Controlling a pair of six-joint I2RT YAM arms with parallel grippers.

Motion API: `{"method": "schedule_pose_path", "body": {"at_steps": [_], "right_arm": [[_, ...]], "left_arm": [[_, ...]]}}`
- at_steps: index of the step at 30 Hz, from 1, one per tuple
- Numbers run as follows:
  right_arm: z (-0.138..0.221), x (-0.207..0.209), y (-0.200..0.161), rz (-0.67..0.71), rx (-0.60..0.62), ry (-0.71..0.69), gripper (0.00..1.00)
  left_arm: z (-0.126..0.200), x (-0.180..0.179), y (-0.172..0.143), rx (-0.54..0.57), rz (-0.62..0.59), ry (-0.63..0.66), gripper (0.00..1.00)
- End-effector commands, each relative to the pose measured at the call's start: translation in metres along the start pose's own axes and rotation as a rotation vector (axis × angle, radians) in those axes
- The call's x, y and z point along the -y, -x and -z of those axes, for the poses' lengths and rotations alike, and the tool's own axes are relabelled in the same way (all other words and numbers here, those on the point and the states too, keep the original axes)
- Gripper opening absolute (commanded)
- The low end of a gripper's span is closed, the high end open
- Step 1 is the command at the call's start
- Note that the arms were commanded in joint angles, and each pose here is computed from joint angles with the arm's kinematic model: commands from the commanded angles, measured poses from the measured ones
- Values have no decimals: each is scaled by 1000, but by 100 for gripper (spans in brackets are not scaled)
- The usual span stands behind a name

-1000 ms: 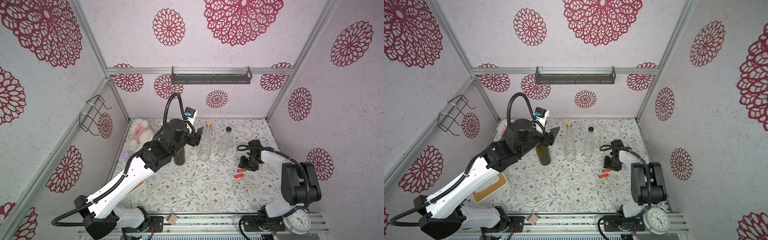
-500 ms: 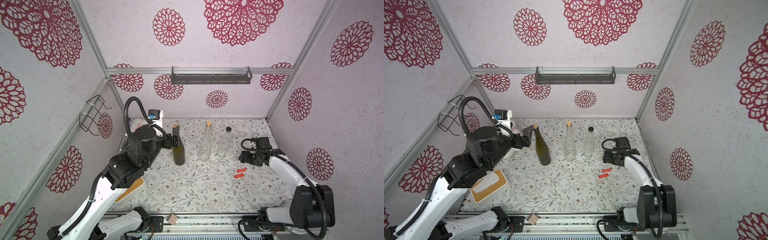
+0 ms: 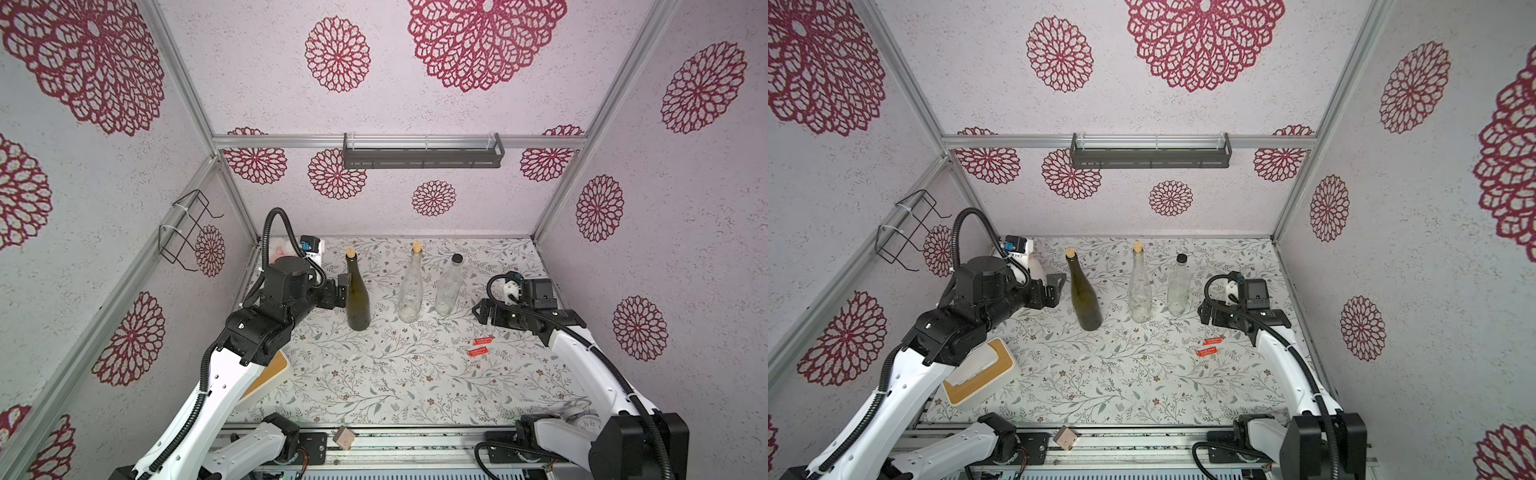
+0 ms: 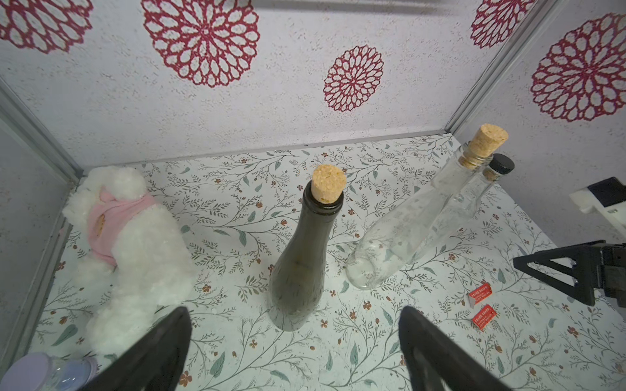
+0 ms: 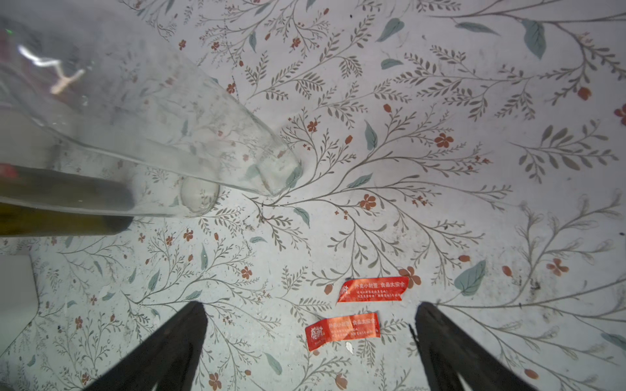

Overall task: Remove the label from the bottle
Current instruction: Place the label at the center of the board, then adjust the bottle at the center of the board.

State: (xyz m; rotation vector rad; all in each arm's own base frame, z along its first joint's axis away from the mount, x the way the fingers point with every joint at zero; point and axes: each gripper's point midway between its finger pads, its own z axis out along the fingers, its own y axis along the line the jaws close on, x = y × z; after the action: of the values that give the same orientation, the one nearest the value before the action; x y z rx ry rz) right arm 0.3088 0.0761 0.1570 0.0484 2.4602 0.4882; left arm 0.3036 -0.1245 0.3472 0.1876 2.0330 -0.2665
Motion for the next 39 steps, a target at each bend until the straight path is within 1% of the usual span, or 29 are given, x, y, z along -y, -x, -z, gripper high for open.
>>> {"method": "schedule_pose_path", "body": {"at_steps": [1, 5, 7, 8, 10, 11, 12, 15, 19, 26, 33, 39], "right_arm": [[10, -14, 11, 5, 67, 73, 99], [12, -11, 8, 12, 47, 50, 96], [10, -11, 4, 6, 26, 51, 94], [8, -10, 2, -1, 22, 51, 93], [6, -8, 0, -18, 27, 49, 90], [6, -8, -1, -27, 40, 53, 89], [8, -9, 0, -33, 56, 62, 88], [12, -11, 2, -47, 99, 75, 86], [13, -10, 1, -46, 97, 68, 85], [12, -9, 2, -42, 112, 63, 84], [9, -10, 6, -41, 123, 74, 81], [9, -9, 5, -38, 134, 73, 79]], "left_arm": [[-13, 13, 7, 32, -24, -78, 97], [-35, 13, -1, 10, -58, -81, 97], [-44, 13, -3, 7, -59, -87, 100], [-48, 12, -5, 4, -57, -88, 99], [-56, 7, -5, 13, -48, -75, 89], [-59, 6, -5, 23, -45, -70, 85], [-62, 4, -6, 31, -43, -64, 83], [-68, 3, -7, 38, -56, -65, 82], [-79, 7, -11, 26, -83, -80, 82], [-88, 9, -11, 41, -92, -90, 81], [-94, 11, -6, 66, -95, -99, 75], [-103, 15, -6, 60, -108, -117, 72]]}}
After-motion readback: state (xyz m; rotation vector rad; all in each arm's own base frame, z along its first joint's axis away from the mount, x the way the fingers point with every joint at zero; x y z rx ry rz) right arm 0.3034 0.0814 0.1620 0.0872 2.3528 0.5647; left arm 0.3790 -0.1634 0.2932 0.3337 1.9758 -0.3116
